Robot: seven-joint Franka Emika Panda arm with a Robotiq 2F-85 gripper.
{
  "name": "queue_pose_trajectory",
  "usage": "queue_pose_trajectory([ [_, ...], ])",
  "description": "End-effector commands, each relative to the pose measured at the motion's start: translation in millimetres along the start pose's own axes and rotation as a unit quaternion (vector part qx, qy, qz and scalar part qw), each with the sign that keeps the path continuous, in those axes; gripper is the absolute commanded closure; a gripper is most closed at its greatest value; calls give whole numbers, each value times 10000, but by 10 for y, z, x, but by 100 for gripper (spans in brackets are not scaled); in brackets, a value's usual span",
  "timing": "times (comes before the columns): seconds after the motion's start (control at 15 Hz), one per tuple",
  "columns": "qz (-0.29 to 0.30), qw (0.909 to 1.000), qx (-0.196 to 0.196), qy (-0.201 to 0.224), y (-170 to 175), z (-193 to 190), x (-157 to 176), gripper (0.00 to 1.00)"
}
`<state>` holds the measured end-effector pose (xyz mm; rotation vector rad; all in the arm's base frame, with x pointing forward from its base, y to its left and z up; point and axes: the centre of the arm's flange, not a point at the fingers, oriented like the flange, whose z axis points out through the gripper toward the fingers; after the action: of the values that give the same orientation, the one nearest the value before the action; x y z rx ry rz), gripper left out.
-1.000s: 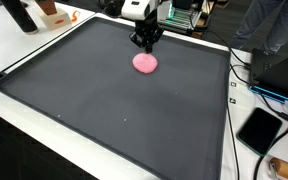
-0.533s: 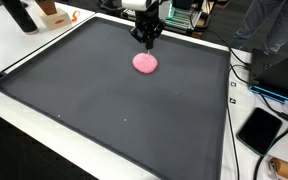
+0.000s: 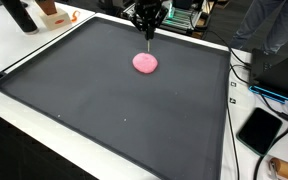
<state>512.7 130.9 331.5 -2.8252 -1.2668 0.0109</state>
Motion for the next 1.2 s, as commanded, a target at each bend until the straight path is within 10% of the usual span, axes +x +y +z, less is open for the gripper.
queue_pose_trajectory([
  [0.0, 92, 9999, -72, -56, -34, -259, -61, 97],
  [1.13, 496, 9987, -112, -13, -194, -1198, -30, 97],
])
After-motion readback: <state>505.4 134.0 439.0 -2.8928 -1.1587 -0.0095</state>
